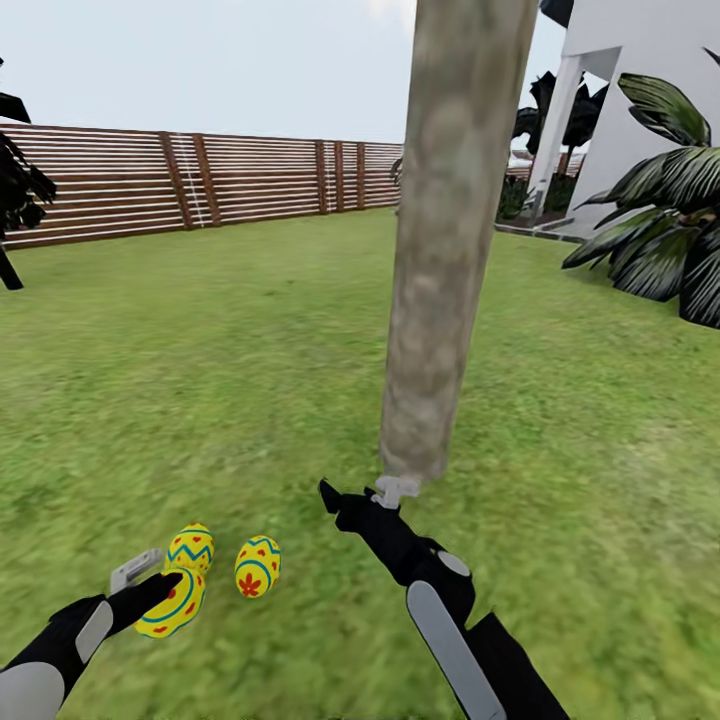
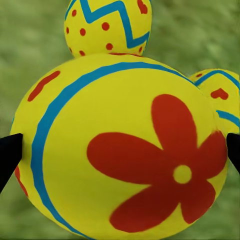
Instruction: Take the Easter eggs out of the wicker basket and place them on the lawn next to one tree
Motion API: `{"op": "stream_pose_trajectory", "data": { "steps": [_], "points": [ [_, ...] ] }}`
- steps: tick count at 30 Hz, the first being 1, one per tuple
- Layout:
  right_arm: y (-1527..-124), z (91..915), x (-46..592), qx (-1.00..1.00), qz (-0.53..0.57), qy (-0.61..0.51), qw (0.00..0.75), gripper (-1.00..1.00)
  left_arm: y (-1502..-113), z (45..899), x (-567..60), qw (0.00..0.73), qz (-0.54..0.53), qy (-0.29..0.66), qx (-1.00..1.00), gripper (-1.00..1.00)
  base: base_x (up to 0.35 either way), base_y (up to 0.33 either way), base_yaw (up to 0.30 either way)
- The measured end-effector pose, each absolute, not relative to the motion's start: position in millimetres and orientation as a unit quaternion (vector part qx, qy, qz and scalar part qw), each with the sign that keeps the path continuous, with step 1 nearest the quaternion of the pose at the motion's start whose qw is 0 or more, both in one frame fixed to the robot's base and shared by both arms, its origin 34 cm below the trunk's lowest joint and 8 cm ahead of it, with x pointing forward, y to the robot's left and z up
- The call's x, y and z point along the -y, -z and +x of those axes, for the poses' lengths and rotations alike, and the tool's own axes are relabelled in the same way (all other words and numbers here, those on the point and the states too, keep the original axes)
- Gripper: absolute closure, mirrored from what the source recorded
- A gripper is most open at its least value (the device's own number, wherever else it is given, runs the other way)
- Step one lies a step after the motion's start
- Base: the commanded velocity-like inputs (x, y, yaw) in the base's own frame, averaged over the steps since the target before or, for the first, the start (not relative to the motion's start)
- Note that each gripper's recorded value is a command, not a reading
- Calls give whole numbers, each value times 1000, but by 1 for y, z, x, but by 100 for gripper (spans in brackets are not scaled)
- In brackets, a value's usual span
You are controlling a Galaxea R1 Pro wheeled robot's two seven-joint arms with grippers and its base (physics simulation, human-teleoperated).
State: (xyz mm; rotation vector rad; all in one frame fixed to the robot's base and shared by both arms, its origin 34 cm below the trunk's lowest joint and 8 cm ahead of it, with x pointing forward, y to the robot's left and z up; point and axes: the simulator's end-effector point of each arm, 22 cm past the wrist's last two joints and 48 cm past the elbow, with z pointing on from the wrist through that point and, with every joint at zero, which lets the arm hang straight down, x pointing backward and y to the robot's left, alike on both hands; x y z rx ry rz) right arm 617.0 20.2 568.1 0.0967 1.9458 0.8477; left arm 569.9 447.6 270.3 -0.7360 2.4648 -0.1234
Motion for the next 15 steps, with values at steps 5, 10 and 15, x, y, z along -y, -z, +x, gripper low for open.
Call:
{"op": "stream_pose_trajectory", "data": {
  "steps": [5,10,15],
  "points": [
    [-557,616,-24,-804,39,-350,479,-100,-260,565,-449,271,-274,41,-922,100,0,0,0],
    [-546,616,-25,-809,42,-350,470,-100,-250,560,-449,262,-275,38,-924,100,0,0,0],
    [-533,617,-25,-815,47,-350,460,-100,-238,554,-449,252,-275,34,-927,100,0,0,0]
  ]
}}
